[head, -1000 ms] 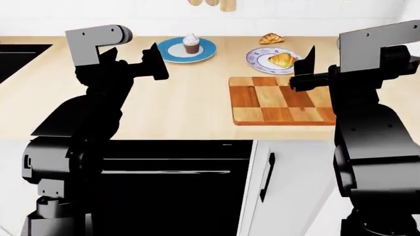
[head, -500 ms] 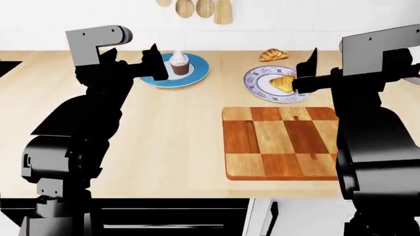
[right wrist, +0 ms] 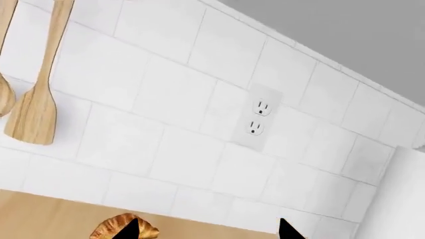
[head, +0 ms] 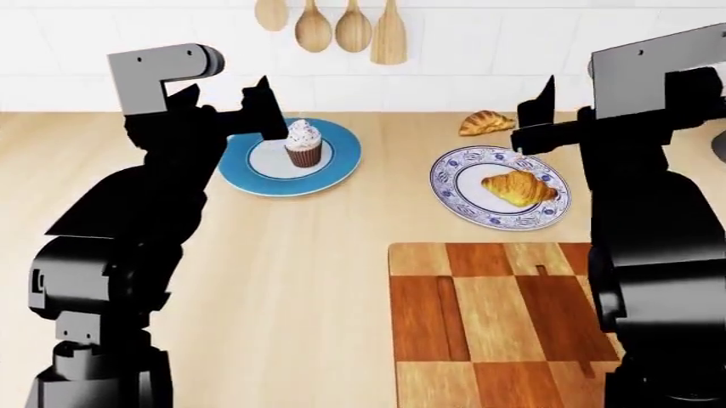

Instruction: From the different types of pastries on the counter, select a croissant and place it on the cutting board. Then retrieve a jar of jam from the cabinet and place it alongside the croissant on the cutting board.

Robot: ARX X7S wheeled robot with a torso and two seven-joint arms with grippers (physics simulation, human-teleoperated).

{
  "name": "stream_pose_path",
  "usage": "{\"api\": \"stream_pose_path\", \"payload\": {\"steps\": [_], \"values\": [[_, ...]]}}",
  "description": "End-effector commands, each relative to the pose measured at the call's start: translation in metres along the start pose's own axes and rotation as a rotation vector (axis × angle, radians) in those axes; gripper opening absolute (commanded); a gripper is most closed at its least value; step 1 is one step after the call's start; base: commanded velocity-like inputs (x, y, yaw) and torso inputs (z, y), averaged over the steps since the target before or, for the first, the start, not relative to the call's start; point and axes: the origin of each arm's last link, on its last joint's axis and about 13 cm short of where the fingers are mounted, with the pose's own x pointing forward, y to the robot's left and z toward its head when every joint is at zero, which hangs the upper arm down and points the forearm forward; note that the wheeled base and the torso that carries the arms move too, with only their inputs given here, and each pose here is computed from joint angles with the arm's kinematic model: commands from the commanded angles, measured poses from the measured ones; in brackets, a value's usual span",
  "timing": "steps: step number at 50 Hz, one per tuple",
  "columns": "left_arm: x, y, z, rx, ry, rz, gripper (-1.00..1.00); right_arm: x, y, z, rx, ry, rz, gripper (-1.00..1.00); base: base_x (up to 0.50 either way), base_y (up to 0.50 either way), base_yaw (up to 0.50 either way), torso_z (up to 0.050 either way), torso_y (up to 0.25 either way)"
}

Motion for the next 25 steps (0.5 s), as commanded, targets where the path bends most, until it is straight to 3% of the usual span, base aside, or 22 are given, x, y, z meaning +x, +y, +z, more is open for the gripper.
{"api": "stream_pose_path", "payload": {"steps": [1, 6, 14, 18, 24, 25], "values": [[-0.008, 0.002, 0.003, -0.013, -0.004, -0.017, 1.00, 0.010, -0.018, 0.033, -0.118, 0.039, 0.020, 1.00, 0.00, 0.00, 0.00, 0.000, 0.000], [-0.010, 0.003, 0.001, -0.020, 0.001, -0.025, 1.00, 0.026, -0.025, 0.058, -0.225, 0.021, 0.091, 1.00, 0.00, 0.00, 0.00, 0.000, 0.000], [-0.010, 0.006, -0.004, -0.019, 0.014, -0.032, 1.00, 0.053, -0.015, 0.062, -0.263, 0.328, 0.555, 1.00, 0.00, 0.00, 0.00, 0.000, 0.000], [-0.011, 0.005, -0.004, -0.018, 0.016, -0.035, 1.00, 0.061, -0.017, 0.067, -0.233, 0.429, 0.702, 1.00, 0.00, 0.00, 0.00, 0.000, 0.000], [-0.012, 0.005, -0.007, -0.010, 0.026, -0.036, 1.00, 0.071, -0.032, 0.058, -0.215, 0.484, 0.706, 1.00, 0.00, 0.00, 0.00, 0.000, 0.000], [-0.012, 0.005, -0.008, -0.008, 0.026, -0.034, 1.00, 0.073, -0.034, 0.054, -0.247, 0.483, 0.680, 1.00, 0.00, 0.00, 0.00, 0.000, 0.000]]}}
